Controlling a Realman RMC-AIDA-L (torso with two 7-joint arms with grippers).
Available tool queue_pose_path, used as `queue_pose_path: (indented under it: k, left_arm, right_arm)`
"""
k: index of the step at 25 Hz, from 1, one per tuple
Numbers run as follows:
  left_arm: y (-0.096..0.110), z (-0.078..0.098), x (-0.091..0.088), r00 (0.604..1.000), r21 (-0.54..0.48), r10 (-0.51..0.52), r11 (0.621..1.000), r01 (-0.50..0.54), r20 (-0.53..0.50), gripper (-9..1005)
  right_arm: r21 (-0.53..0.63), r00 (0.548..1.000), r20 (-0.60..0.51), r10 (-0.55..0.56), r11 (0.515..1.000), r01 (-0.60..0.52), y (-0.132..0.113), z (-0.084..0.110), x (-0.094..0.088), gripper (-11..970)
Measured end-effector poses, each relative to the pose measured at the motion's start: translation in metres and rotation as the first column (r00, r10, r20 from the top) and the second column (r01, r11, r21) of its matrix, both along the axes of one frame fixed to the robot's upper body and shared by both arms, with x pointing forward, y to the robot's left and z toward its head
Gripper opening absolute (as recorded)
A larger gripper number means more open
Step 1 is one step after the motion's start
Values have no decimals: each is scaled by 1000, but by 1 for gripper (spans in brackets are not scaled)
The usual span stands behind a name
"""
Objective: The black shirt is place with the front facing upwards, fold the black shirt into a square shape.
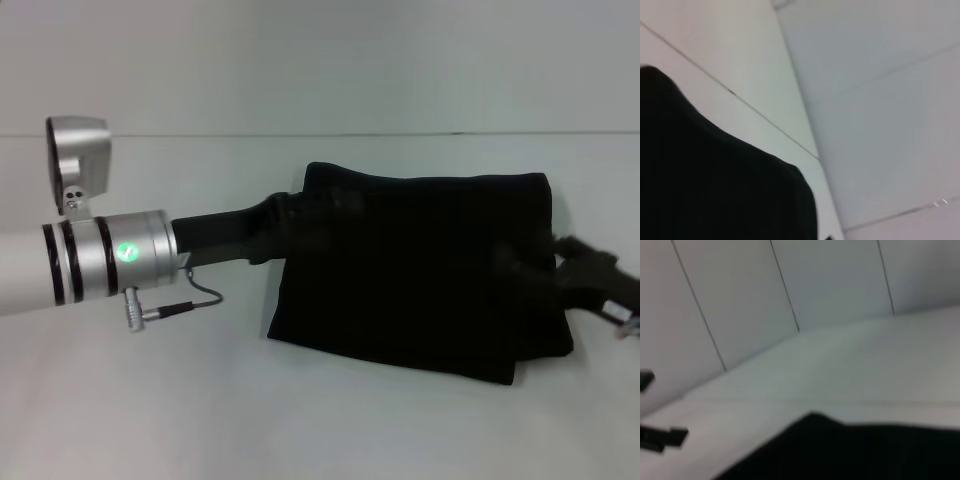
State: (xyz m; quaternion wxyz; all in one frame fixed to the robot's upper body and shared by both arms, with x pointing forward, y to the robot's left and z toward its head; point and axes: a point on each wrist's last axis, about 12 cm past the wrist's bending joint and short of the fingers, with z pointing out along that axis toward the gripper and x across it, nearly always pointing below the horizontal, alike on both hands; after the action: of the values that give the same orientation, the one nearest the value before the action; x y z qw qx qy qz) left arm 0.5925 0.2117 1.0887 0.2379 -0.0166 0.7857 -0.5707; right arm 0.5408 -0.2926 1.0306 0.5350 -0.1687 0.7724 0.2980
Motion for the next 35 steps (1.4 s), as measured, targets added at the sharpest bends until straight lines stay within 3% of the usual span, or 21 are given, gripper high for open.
queue_pose_path:
  k: [5, 14, 20, 24, 29, 35]
  left_arm:
    - [6, -3, 1, 1000, 20, 30, 999, -30, -8, 963]
    - [13, -7, 6, 994, 49, 94, 995, -91, -58, 963]
    - [18, -14, 17, 967, 106, 213, 974, -199, -138, 962]
    - [10, -23, 19, 958, 171, 248, 960, -223, -141, 962]
    - [-3, -30, 23, 954, 241, 275, 940, -241, -122, 962]
    - [-11, -30, 26, 957, 264, 272, 935, -237, -105, 962]
  right_arm:
    - [-73, 995, -96, 0, 997, -7, 9, -14, 4, 916]
    - [-42, 993, -113, -20, 999, 15, -3, -10, 1, 915]
    - [-2, 986, 6, 167, 986, -167, -19, 14, -20, 915]
    - [-51, 961, 6, 277, 960, -276, -20, 9, -39, 915]
    - [-113, 958, -23, 285, 952, -286, -14, -7, -50, 916]
    - [-118, 960, -32, 278, 953, -280, -11, -10, -51, 916]
